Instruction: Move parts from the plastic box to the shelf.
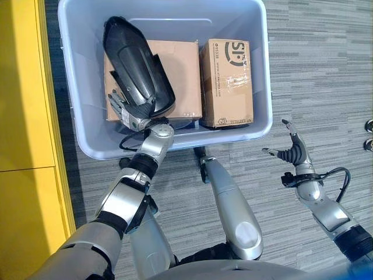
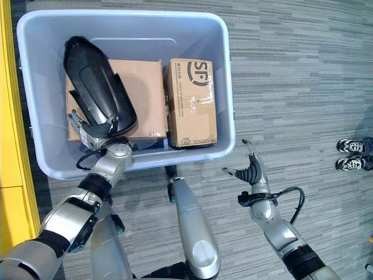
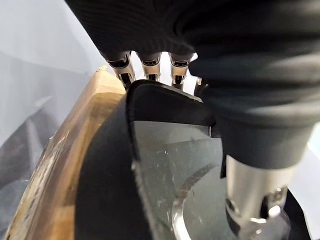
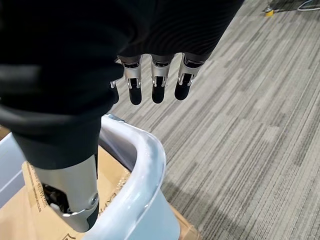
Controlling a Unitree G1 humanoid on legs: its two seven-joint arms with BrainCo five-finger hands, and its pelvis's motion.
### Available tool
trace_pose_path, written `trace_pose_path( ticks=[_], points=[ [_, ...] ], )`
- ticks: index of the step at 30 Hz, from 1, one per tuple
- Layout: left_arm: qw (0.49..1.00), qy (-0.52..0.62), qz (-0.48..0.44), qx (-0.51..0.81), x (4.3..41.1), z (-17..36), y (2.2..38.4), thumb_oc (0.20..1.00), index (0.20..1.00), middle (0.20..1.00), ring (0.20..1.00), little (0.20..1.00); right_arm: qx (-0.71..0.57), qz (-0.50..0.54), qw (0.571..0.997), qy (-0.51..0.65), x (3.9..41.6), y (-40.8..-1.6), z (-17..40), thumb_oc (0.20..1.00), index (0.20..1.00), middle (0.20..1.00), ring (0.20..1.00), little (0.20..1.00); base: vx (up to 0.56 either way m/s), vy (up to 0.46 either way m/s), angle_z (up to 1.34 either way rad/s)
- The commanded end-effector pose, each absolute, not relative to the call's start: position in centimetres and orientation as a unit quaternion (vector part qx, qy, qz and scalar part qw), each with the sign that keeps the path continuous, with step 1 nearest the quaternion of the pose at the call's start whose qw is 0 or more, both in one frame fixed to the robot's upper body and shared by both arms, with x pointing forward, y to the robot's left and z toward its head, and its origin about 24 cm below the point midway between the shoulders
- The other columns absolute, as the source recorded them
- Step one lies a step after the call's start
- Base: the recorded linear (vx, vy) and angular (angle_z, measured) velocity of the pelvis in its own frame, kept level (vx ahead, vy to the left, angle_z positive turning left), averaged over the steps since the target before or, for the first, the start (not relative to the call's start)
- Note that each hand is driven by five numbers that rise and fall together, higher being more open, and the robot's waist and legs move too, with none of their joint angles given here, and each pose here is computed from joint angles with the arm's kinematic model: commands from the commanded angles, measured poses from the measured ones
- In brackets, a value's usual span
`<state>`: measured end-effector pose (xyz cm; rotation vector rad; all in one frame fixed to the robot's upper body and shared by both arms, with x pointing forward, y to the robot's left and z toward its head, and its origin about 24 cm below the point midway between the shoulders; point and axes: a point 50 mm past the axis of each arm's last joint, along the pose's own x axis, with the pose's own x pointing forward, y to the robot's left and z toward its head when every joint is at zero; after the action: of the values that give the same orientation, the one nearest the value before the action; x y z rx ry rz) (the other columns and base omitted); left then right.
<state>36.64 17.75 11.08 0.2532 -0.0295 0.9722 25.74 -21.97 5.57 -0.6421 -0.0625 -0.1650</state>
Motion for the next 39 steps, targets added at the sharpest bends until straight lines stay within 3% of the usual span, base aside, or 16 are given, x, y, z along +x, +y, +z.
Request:
trace_pose_path(
  ticks=[1,8,19,34,39],
  points=[
    [0.868,-0.049,0.473,0.145,37.3,13.0,19.9,1.000,1.000,1.000,1.000,1.000,-0.288,-0.102,0.951,-0.042,26.3,-21.9,6.3,1.000,1.000,1.000,1.000,1.000,0.00,0.000,0.00],
    [0.908,-0.009,0.408,0.095,38.2,12.9,20.0,1.000,1.000,1.000,1.000,1.000,-0.294,-0.100,0.950,-0.035,26.3,-22.3,6.4,1.000,1.000,1.000,1.000,1.000,0.01,0.008,-0.02],
    [0.928,0.019,0.367,0.062,38.8,12.9,20.0,1.000,1.000,1.000,1.000,1.000,-0.301,-0.093,0.949,-0.034,26.4,-22.5,6.8,1.000,1.000,1.000,1.000,1.000,0.00,0.011,0.00],
    [0.893,0.160,0.406,0.112,37.7,9.0,22.8,1.000,1.000,1.000,1.000,1.000,-0.303,-0.080,0.949,-0.042,27.0,-22.0,7.6,1.000,1.000,1.000,1.000,1.000,0.00,0.007,-0.02],
    [0.902,0.179,0.386,0.074,37.5,7.8,23.1,1.000,1.000,1.000,1.000,1.000,-0.309,-0.086,0.946,-0.043,27.4,-22.0,7.9,1.000,1.000,1.000,1.000,1.000,0.00,0.014,-0.08]
  ],
)
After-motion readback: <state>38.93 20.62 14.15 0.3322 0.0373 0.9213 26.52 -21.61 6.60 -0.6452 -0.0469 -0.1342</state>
